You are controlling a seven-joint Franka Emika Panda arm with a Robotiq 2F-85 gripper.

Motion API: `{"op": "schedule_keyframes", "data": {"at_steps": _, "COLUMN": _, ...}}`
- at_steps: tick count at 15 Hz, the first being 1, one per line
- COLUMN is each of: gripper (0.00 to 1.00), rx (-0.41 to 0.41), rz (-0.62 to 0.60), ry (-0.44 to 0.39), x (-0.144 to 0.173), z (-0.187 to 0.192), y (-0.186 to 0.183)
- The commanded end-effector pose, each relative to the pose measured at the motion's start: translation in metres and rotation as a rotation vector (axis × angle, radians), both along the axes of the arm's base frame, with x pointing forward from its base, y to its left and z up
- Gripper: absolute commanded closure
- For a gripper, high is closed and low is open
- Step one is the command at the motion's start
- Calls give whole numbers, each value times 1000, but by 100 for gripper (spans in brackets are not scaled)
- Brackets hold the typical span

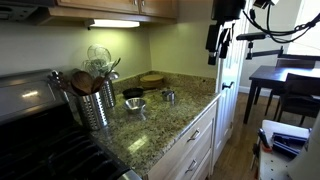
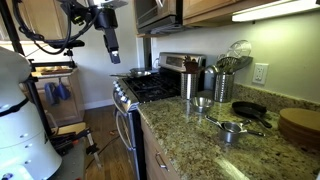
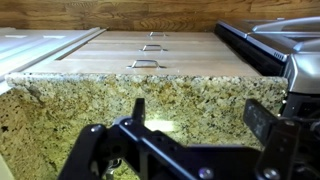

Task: Seperate the silver pots.

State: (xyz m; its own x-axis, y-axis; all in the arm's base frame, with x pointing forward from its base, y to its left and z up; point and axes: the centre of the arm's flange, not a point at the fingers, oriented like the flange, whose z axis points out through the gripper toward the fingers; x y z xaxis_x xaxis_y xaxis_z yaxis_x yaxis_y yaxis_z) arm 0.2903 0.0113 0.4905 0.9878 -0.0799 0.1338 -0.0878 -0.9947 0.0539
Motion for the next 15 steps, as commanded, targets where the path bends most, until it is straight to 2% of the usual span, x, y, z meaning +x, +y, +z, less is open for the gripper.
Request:
{"op": "schedule_keyframes", "data": {"at_steps": 1, "gripper": 0, "rx": -24, "rz": -104, "ry": -64, "x": 28, "z": -14, "y": -14}}
{"op": "schedule_keyframes", "data": {"at_steps": 7, "gripper": 0, "rx": -25, "rz": -287, "ry": -147, "x": 69, "z": -41, "y": -39}}
{"op": "schedule_keyframes", "data": {"at_steps": 11, "gripper": 0, "rx": -17, "rz": -426, "ry": -159, "x": 97, "z": -60, "y": -58}}
{"op": "schedule_keyframes", "data": {"at_steps": 15, "gripper": 0, "rx": -23, "rz": -513, "ry": -151, "x": 131, "z": -77, "y": -64}}
